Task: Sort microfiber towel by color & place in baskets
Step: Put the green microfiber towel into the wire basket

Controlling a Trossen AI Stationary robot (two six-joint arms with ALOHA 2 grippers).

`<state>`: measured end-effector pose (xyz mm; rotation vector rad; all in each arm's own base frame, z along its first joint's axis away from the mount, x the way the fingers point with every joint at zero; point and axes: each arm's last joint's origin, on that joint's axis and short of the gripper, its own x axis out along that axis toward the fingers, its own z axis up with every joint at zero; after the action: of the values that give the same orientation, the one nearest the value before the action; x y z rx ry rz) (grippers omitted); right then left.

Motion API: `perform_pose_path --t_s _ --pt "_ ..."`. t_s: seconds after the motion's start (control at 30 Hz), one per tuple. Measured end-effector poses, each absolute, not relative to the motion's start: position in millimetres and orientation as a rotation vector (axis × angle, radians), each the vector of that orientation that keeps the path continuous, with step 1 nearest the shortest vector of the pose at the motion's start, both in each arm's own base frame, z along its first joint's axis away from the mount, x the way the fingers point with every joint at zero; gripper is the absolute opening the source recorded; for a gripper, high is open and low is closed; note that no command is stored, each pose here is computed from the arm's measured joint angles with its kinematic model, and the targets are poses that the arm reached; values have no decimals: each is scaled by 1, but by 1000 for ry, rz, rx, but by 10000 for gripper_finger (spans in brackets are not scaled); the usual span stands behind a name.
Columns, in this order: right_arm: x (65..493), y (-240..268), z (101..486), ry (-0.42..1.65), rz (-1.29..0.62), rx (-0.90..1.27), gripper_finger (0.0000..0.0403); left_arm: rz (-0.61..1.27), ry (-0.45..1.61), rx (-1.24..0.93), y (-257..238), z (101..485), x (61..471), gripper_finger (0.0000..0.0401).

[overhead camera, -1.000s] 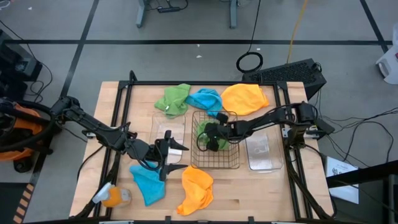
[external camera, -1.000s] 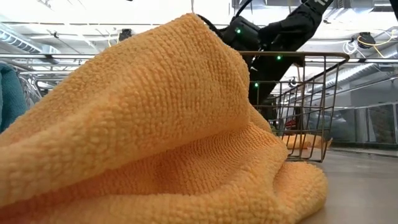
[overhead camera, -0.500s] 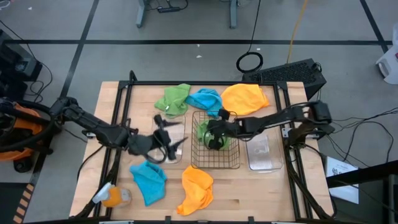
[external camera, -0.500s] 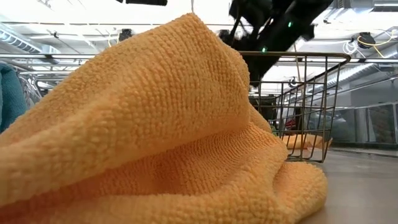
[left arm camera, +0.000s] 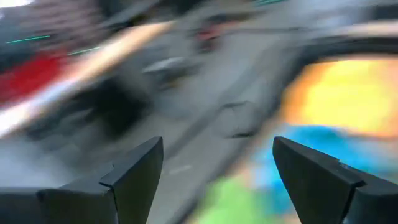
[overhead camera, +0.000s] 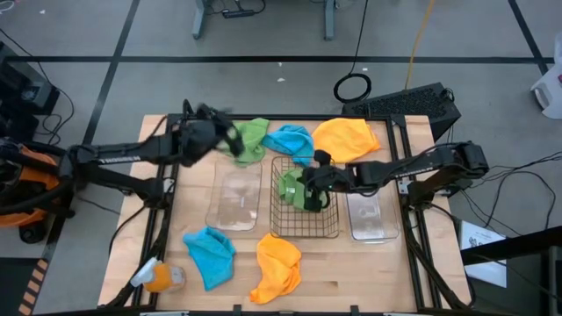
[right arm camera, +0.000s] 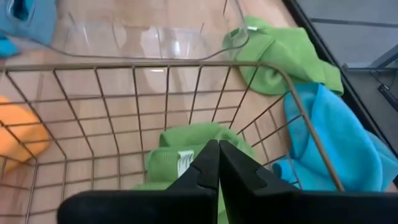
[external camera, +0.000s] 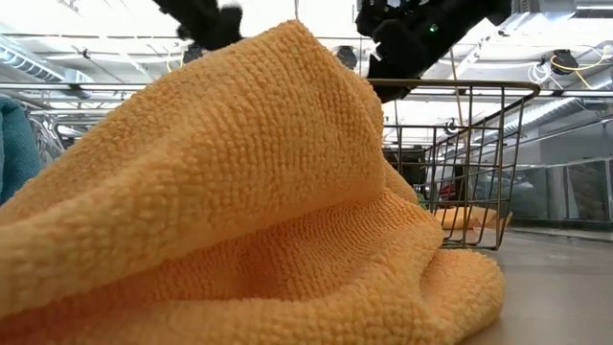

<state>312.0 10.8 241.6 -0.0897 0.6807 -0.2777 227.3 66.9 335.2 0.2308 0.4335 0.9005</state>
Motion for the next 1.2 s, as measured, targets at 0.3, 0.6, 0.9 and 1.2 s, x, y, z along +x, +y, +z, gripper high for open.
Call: perform_pose_path --t_s 0.3,0.6,0.9,1.2 --pt "314 14 237 689 -271 -96 2 703 604 126 121 318 206 308" --pt "315 16 237 686 -266 -95 2 788 651 24 152 307 195 308" --pt "315 17 238 679 -266 -82 2 653 665 -95 163 297 197 308" --pt "315 18 238 677 -265 -66 2 371 784 -328 209 258 204 308"
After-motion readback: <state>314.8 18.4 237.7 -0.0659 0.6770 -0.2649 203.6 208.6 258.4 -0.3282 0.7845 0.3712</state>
